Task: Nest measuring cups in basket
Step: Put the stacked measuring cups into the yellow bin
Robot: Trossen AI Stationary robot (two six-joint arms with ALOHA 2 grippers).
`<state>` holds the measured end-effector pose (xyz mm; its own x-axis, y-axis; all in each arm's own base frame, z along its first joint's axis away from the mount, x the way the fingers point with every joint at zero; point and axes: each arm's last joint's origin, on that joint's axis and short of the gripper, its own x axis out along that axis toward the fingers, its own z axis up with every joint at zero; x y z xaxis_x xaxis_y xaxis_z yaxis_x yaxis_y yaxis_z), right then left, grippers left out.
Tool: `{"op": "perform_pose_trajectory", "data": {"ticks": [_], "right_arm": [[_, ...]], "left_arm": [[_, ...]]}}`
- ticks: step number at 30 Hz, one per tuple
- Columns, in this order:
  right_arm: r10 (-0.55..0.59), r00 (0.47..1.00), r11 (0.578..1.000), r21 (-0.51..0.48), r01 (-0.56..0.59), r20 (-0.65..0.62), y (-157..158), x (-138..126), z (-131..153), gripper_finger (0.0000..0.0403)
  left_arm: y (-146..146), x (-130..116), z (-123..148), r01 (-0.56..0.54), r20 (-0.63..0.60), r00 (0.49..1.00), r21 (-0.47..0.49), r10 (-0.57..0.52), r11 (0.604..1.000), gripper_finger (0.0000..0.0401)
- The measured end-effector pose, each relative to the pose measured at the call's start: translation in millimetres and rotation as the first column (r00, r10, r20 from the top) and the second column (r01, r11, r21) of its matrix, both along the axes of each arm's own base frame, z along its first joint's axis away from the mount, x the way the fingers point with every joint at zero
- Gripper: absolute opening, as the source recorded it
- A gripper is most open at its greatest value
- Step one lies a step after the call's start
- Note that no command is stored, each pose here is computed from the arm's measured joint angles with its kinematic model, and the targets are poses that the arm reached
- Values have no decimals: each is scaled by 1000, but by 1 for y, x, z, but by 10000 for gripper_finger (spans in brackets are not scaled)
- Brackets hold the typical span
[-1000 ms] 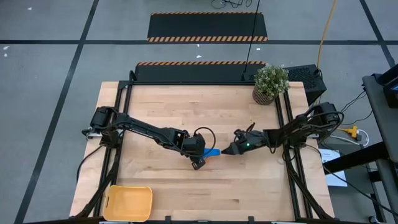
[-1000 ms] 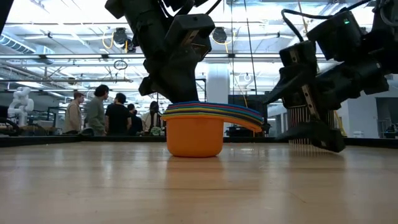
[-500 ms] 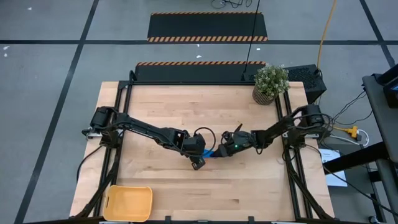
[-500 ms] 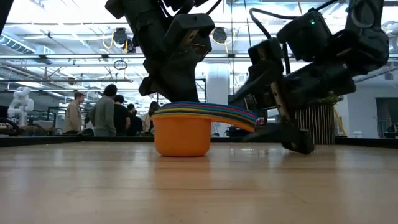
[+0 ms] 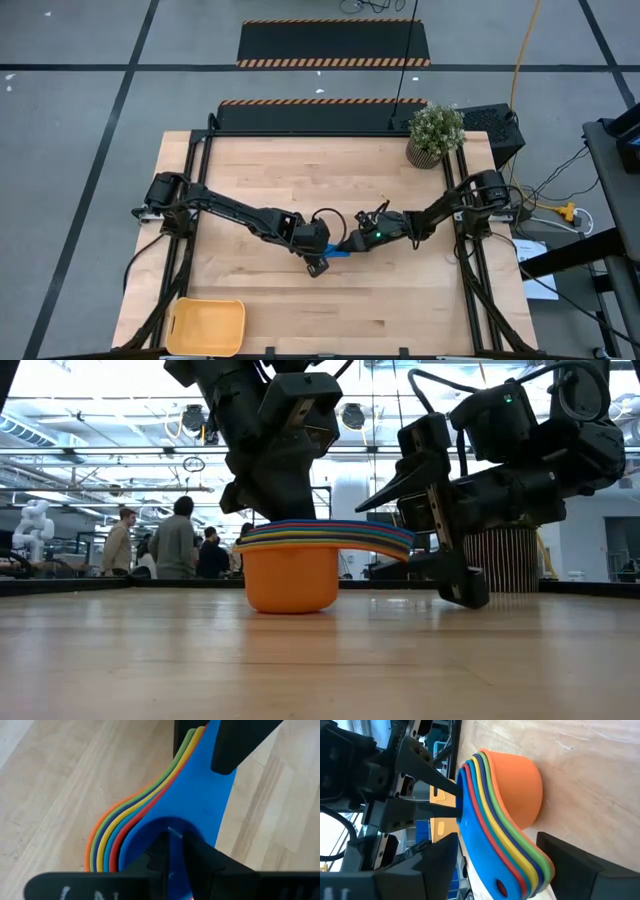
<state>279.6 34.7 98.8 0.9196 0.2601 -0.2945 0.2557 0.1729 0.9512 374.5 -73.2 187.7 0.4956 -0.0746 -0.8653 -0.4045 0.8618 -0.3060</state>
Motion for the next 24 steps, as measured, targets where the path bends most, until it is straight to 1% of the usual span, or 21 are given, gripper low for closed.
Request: {"op": "perform_pose_trajectory", "data": {"ticks": [4,7,11,14,17,21,24], "right_arm": [[19,1000,999,26,-18,-9,1,0,0,242],[8,998,998,68,-4,-60,2,-1,-3,240],[11,997,997,73,-5,-76,3,-2,-4,259],[15,998,997,73,-11,-53,4,-2,-2,278],[16,999,997,74,-13,-45,4,-1,-2,286],[22,999,998,64,-19,-44,5,-2,-2,281],[24,999,998,57,-21,-43,5,-2,-2,266]], "left_arm": [[0,0,0,1,-1,1000,1,-1,1000,56],[0,0,0,0,-4,1000,1,0,1000,56],[0,-1,0,-13,-7,1000,-5,13,1000,56],[0,-1,0,-22,-7,1000,-6,22,1000,56],[0,0,0,-27,-7,1000,-8,27,1000,56],[0,0,0,-36,-8,999,-12,36,999,56],[0,0,0,-45,-8,999,-16,45,999,56]]}}
